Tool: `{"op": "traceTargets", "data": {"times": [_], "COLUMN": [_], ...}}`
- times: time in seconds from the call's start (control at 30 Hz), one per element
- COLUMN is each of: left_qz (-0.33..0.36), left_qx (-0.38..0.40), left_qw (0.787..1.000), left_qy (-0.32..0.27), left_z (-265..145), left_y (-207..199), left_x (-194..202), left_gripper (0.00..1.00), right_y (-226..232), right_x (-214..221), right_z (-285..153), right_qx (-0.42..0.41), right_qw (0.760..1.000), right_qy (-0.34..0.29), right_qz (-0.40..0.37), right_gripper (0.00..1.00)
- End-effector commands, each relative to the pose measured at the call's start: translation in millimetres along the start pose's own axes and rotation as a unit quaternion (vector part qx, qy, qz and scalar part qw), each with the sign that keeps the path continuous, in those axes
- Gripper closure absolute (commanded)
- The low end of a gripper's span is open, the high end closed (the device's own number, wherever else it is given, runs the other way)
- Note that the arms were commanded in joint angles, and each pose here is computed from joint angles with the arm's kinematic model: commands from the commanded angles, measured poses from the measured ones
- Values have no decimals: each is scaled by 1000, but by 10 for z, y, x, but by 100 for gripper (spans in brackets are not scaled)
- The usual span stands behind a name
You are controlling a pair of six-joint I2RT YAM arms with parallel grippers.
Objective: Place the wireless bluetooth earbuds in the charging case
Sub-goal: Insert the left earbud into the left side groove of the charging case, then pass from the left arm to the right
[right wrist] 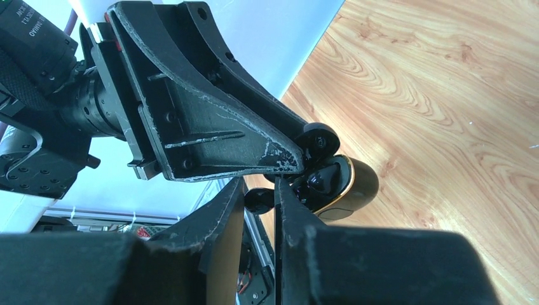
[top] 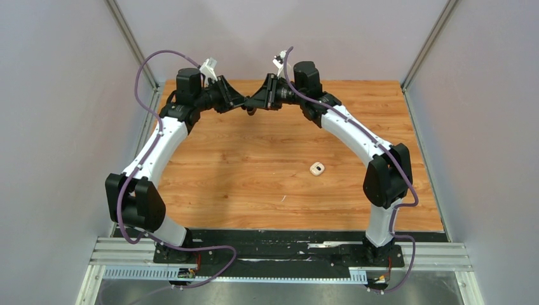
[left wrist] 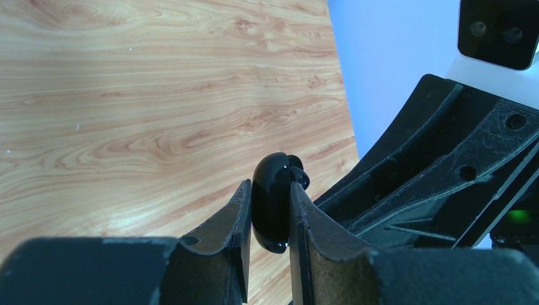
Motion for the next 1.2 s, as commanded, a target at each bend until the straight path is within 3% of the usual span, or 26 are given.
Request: {"op": "traceTargets", "data": {"times": [0.0,0.8,1.17], "left_qz": [11,8,40], "left_qx": [40,42,47], "left_qw": [999,999,998], "left_qy": [-12,-11,-6], "left_z": [-93,-91,-92], "left_y": [-151,-122,-87], "left_x": [-63,-66,-46], "left_gripper": [100,100,100], "right_y": [161,140,511], "right_x": [-185,-249,-837], "right_z": [-63,-131,-552], "right_qx": [-13,-19,-31], "right_qw": [998,995,966], "right_qy": [-31,-35,-131], "right_qz": [-44,-87,-220], "right_gripper": [79,66,50]}}
Point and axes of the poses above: each gripper's point midway between its finger pads, its own z axis out along the fingers, its own y axis along the line the jaws close on, x = y × z, the point moved 10 cm from there along -z, back along the fingers, and after that the axes turned 5 degrees about -z, right-handed, at the moved point
